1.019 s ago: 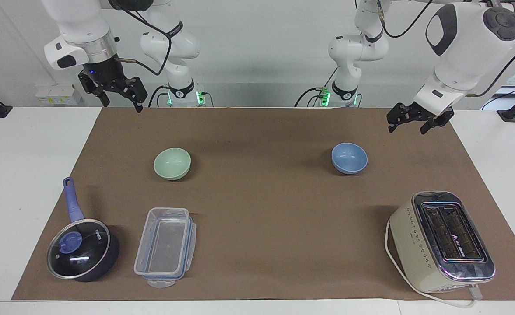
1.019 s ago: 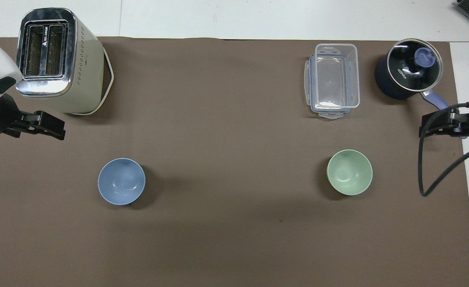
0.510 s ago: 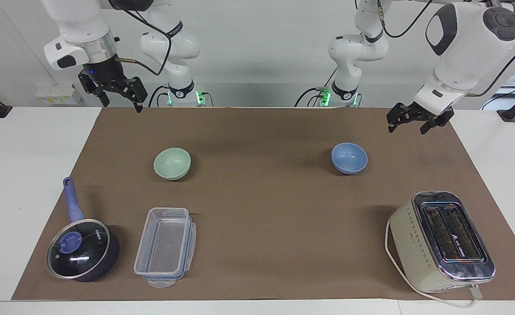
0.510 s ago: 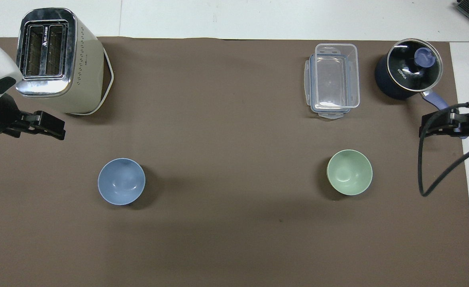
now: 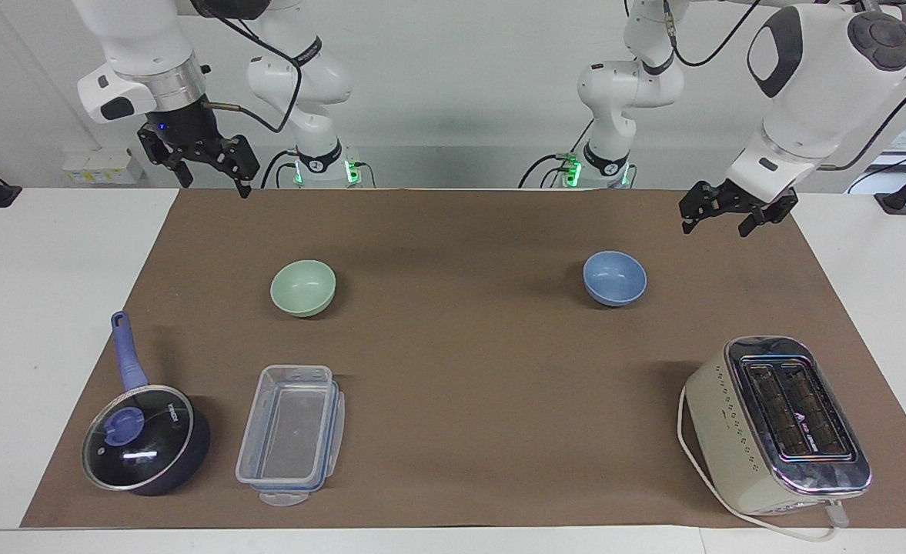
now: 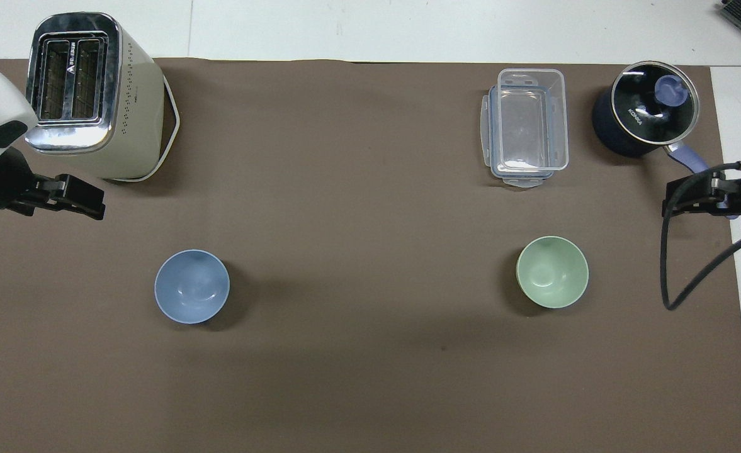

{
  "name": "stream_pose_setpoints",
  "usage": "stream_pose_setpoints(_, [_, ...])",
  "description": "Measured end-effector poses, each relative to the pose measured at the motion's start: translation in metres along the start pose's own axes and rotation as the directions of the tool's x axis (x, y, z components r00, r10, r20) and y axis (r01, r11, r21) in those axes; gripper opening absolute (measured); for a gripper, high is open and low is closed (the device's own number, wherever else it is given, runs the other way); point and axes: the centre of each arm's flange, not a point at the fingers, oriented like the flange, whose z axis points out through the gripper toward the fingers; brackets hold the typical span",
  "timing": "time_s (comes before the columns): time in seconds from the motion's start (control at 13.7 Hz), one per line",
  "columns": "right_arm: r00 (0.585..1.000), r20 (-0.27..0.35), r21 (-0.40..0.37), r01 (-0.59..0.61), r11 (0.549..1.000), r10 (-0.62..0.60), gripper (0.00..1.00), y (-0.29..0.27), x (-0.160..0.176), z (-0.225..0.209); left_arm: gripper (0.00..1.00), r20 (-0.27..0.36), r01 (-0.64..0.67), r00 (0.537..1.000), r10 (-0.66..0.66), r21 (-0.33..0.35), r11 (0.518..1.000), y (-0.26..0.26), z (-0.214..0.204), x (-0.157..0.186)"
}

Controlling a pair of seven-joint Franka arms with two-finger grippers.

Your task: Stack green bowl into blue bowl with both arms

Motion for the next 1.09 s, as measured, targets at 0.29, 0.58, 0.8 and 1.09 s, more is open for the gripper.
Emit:
stream_pose_setpoints(0.29, [1.000,0.000,0.000,0.000,1.000,0.000,1.00,0.000,0.000,0.000,1.00,-0.017,-0.002,1.000,0.002,0.000,1.000,0.001,0.002,0.003])
stream_pose_setpoints(0.58, [1.000,0.000,0.000,0.000,1.000,0.000,1.00,0.000,0.000,0.000,1.00,-0.024,-0.007,1.000,0.007,0.001,1.000,0.004,0.008,0.004])
stream_pose_setpoints(0.8, [1.000,0.000,0.000,0.000,1.000,0.000,1.00,0.000,0.000,0.000,1.00,-0.020,-0.019,1.000,0.019,0.002,1.000,0.009,0.012,0.000])
stream_pose_setpoints(1.09, [1.000,0.000,0.000,0.000,1.000,0.000,1.00,0.000,0.000,0.000,1.00,-0.015,-0.063,0.998,0.063,0.008,0.998,0.032,0.025,-0.016])
